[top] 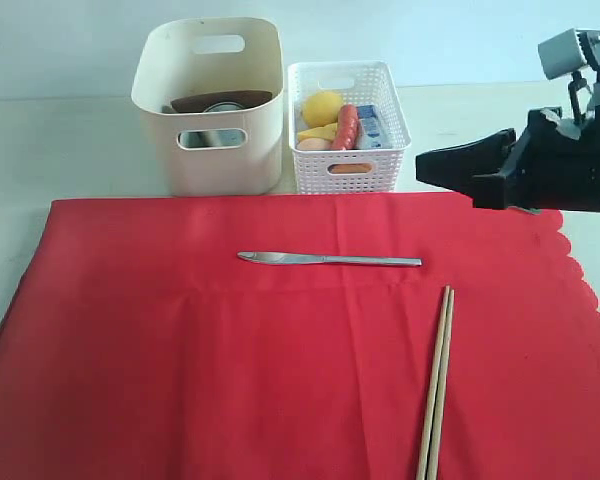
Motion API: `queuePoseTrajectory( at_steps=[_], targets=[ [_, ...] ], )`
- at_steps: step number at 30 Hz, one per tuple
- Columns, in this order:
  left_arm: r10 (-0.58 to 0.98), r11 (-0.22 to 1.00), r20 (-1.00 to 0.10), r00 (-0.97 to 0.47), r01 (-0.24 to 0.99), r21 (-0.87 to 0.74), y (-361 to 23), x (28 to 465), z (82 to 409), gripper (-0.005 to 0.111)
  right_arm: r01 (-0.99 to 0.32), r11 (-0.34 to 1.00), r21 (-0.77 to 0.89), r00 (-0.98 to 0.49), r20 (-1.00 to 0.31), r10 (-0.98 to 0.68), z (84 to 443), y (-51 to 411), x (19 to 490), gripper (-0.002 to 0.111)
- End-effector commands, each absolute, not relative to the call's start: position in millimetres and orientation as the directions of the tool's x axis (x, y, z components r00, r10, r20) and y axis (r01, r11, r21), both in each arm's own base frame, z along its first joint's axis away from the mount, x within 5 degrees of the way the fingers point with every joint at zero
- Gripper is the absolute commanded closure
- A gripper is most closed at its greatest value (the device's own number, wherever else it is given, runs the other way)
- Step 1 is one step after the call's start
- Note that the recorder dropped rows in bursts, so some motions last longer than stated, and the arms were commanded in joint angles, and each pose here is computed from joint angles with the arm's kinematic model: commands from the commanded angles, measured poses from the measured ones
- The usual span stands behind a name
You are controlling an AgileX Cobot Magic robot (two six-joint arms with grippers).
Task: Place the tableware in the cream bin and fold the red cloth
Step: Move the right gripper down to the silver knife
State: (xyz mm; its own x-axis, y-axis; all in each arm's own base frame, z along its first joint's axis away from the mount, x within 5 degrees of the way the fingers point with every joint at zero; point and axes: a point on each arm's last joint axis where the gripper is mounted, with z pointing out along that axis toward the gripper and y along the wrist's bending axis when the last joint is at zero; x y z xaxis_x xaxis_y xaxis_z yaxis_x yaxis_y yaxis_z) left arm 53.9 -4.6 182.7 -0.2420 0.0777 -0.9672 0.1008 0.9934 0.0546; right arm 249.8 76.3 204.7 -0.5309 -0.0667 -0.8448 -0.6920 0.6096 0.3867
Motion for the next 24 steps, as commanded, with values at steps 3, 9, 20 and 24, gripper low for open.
queuePoseTrajectory(
  at_steps=[3,9,20,24],
  targets=[
    [0.072,0.994,-0.971,-0.228,0.099,0.051,-5,54,184,0.104,-0.531,0.828,0.182,-0.596,-0.775,-0.211,187,72,261,0.108],
    [0.072,0.994,-0.971,-0.228,0.099,0.051,-5,54,184,0.104,-0.680,0.729,0.083,-0.550,-0.715,-0.432,166,144,277,0.108],
    [0.072,0.994,-0.971,-0.228,0.099,0.051,-5,54,184,0.104,-0.582,0.808,0.093,-0.663,-0.629,-0.406,127,160,306,0.088],
    [0.072,0.994,-0.971,-0.228,0.099,0.051,-5,54,184,0.104,-0.711,0.696,0.098,-0.582,-0.637,-0.505,126,170,304,0.070]
  ],
)
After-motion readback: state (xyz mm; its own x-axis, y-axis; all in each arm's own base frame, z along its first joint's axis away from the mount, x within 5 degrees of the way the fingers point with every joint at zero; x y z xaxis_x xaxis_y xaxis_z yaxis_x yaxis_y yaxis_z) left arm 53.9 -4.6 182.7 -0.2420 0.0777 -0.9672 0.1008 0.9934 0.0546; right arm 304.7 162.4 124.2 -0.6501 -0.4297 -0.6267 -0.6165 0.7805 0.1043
